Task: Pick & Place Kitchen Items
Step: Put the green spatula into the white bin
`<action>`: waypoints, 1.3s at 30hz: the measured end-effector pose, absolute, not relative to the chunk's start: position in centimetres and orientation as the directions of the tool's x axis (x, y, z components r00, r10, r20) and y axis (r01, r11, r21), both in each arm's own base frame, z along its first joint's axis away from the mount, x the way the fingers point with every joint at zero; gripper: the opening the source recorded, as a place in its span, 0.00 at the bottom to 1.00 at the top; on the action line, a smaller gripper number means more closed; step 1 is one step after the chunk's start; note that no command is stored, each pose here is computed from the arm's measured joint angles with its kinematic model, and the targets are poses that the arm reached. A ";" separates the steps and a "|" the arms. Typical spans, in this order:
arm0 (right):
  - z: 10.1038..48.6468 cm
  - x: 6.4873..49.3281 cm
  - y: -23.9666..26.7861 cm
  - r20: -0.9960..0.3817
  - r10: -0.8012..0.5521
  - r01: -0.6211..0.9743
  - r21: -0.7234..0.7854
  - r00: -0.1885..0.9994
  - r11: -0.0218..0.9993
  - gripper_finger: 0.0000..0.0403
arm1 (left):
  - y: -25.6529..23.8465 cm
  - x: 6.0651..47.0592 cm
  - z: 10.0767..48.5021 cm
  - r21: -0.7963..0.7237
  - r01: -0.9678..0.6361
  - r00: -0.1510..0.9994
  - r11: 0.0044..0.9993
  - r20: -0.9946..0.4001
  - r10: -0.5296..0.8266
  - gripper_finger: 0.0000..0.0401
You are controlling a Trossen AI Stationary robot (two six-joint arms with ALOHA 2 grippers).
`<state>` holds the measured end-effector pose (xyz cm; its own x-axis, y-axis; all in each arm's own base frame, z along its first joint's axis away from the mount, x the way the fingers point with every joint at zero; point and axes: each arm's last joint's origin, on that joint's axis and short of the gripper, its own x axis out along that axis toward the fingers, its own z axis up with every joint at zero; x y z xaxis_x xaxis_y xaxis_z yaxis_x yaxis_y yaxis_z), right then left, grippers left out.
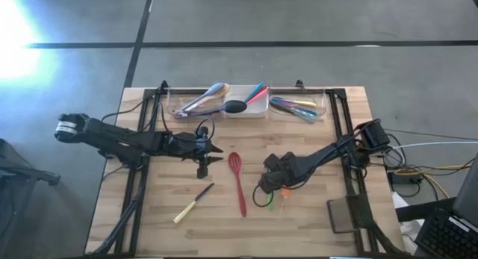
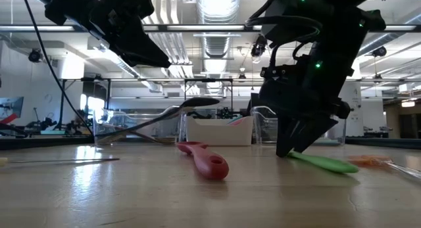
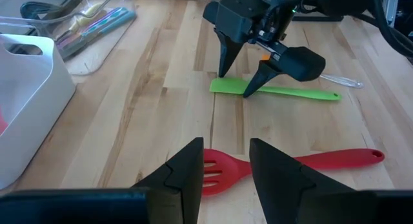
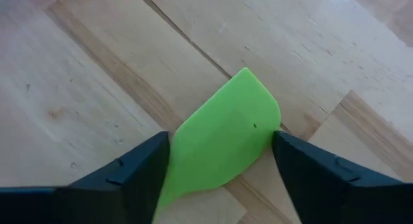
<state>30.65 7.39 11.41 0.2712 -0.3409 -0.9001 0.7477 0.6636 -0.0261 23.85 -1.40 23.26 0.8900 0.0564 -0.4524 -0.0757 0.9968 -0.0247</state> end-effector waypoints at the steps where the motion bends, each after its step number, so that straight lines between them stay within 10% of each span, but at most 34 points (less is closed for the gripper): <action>1: 11.4 30.7 7.4 -0.900 -0.341 0.745 -0.028 0.271 0.667 0.62 | -1.4 23.8 23.3 -0.025 -0.075 0.890 0.997 -0.452 0.056 0.32; 14: 12.1 30.6 7.6 -0.915 -0.287 0.700 -0.007 0.284 0.714 0.06 | -1.4 23.9 23.3 -0.025 -0.076 0.891 0.997 -0.450 0.056 0.32; 39: 17.9 29.2 6.9 -0.843 -0.299 0.668 0.092 0.448 0.739 0.02 | -1.4 23.8 23.2 -0.060 -0.094 0.888 0.994 -0.457 0.056 0.32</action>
<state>29.19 6.94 17.95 0.4478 -0.2993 -0.8425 0.6677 0.7387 0.0925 23.83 -1.40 23.23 0.8878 0.0562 -0.4568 -0.0940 0.9937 -0.0604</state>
